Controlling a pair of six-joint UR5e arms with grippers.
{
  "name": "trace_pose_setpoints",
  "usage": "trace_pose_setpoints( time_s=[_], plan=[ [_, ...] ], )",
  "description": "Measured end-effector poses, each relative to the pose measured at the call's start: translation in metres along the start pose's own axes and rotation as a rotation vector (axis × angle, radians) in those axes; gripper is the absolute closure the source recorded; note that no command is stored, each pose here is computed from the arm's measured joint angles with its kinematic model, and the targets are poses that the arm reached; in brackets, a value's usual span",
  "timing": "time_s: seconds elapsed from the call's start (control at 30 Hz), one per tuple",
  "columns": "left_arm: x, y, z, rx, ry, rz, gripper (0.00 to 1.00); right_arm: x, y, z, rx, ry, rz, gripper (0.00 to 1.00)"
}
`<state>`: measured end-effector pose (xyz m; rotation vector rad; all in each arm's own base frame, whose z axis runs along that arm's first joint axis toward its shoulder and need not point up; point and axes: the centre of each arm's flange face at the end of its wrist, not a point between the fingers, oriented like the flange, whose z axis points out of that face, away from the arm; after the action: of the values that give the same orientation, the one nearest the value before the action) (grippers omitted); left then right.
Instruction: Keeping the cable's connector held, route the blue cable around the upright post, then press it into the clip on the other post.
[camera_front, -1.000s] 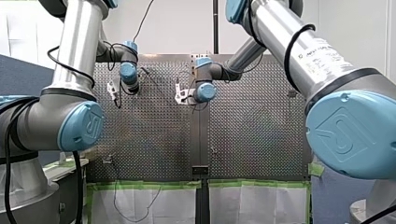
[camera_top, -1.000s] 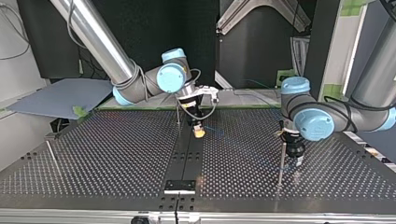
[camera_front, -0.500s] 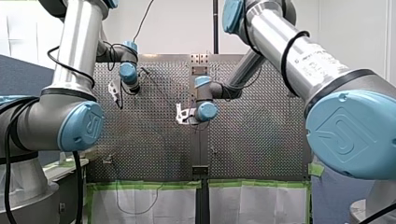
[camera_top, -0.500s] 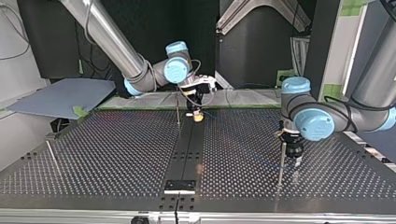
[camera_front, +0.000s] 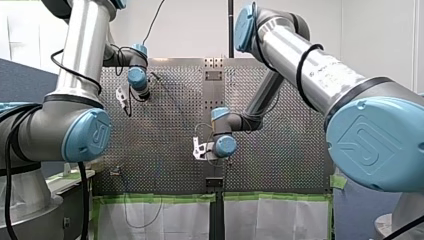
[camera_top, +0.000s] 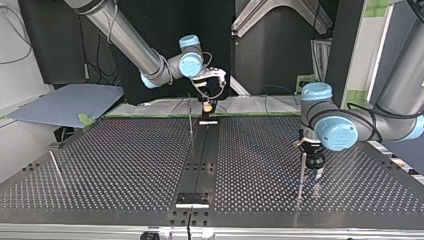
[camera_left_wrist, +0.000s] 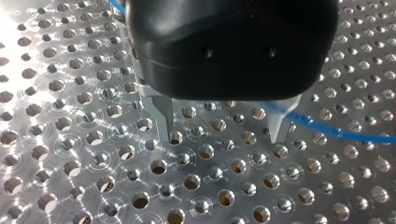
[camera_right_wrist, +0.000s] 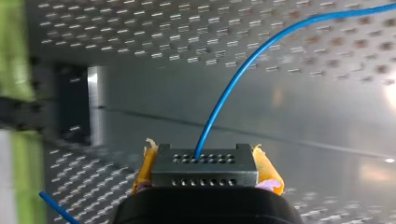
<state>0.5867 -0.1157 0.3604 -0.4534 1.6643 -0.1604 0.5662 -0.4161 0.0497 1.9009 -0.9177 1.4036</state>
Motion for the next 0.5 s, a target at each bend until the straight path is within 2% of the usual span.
trace_pose_setpoints(
  time_s=[0.23,0.4,0.5],
  plan=[
    [0.0,-0.001,0.0,0.002,0.0,0.006,0.0,-0.056,0.003,-0.004,-0.032,-0.045,-0.001,1.0],
    [0.0,-0.001,0.0,0.002,-0.002,0.011,0.0,-0.084,0.004,-0.002,-0.042,-0.056,0.003,1.0],
    [0.0,-0.001,0.0,0.002,-0.003,0.014,0.0,-0.104,0.005,-0.001,-0.047,-0.075,0.002,1.0]
  ],
)
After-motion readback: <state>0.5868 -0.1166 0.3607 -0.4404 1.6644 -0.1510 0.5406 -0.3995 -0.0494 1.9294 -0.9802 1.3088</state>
